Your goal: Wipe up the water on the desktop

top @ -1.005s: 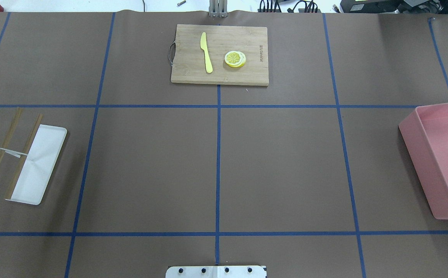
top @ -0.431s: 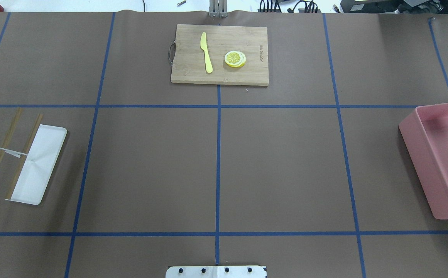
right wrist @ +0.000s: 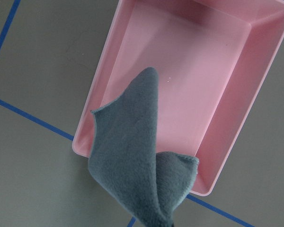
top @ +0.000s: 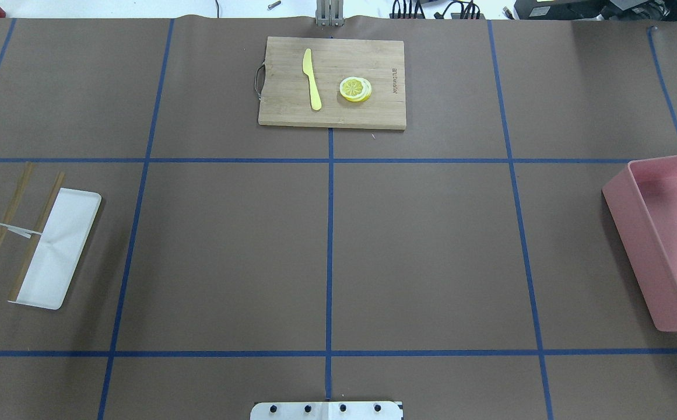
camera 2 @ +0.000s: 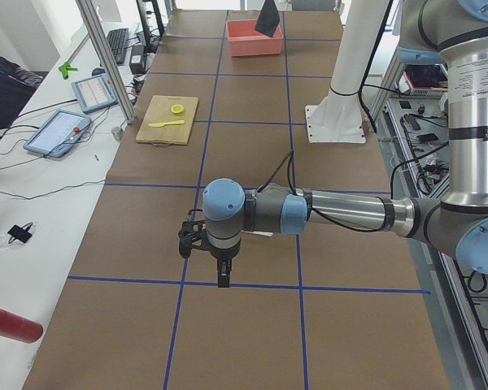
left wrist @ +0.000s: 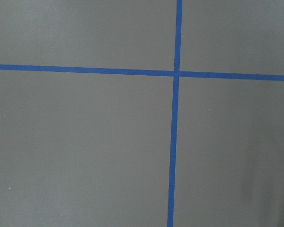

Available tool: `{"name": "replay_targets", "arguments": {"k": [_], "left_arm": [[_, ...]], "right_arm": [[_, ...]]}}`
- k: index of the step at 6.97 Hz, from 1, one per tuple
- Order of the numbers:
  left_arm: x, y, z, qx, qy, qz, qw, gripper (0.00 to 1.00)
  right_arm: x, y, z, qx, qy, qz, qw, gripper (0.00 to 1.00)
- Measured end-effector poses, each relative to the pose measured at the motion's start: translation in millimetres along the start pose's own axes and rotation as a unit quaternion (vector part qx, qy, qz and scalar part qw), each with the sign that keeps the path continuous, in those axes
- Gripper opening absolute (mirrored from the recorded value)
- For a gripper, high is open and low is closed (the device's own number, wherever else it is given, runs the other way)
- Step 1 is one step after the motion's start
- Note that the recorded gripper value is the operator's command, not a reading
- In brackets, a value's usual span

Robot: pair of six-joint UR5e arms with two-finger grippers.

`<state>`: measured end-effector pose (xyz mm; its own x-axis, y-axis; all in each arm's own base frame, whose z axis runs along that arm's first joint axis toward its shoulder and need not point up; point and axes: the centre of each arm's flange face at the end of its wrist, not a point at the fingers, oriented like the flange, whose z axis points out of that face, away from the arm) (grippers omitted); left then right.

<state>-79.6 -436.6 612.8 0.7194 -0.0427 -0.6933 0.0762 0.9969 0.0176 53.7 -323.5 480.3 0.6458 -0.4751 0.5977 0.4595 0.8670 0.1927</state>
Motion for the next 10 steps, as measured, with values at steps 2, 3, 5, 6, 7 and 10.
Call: {"name": "replay_targets", "arguments": {"k": [2, 3, 5, 6, 7, 10], "left_arm": [[1, -2, -1, 0.001, 0.000, 0.000, 1.0000, 0.99], [2, -2, -1, 0.001, 0.000, 0.000, 1.0000, 0.99], [1, -2, -1, 0.001, 0.000, 0.000, 1.0000, 0.99], [1, -2, 0, 0.000, 0.000, -0.001, 1.0000, 0.99], [0, -2, 0, -0.001, 0.000, -0.002, 1.0000, 0.99], [-2, 1, 2, -0.003, 0.000, -0.004, 1.0000, 0.99]], "right_arm": [[-1, 0, 2, -0.004, -0.001, -0.008, 1.0000, 1.00], [-1, 0, 2, -0.004, -0.001, -0.010, 0.9999, 1.00], [-1, -5, 0, -0.001, 0.001, -0.025, 0.9997, 1.00], [2, -8, 2, -0.001, -0.001, -0.024, 0.9997, 1.00], [12, -11, 9, -0.006, -0.005, 0.002, 1.0000, 1.00], [74, -36, 58, 0.011, 0.006, 0.093, 0.9956, 1.00]]}}
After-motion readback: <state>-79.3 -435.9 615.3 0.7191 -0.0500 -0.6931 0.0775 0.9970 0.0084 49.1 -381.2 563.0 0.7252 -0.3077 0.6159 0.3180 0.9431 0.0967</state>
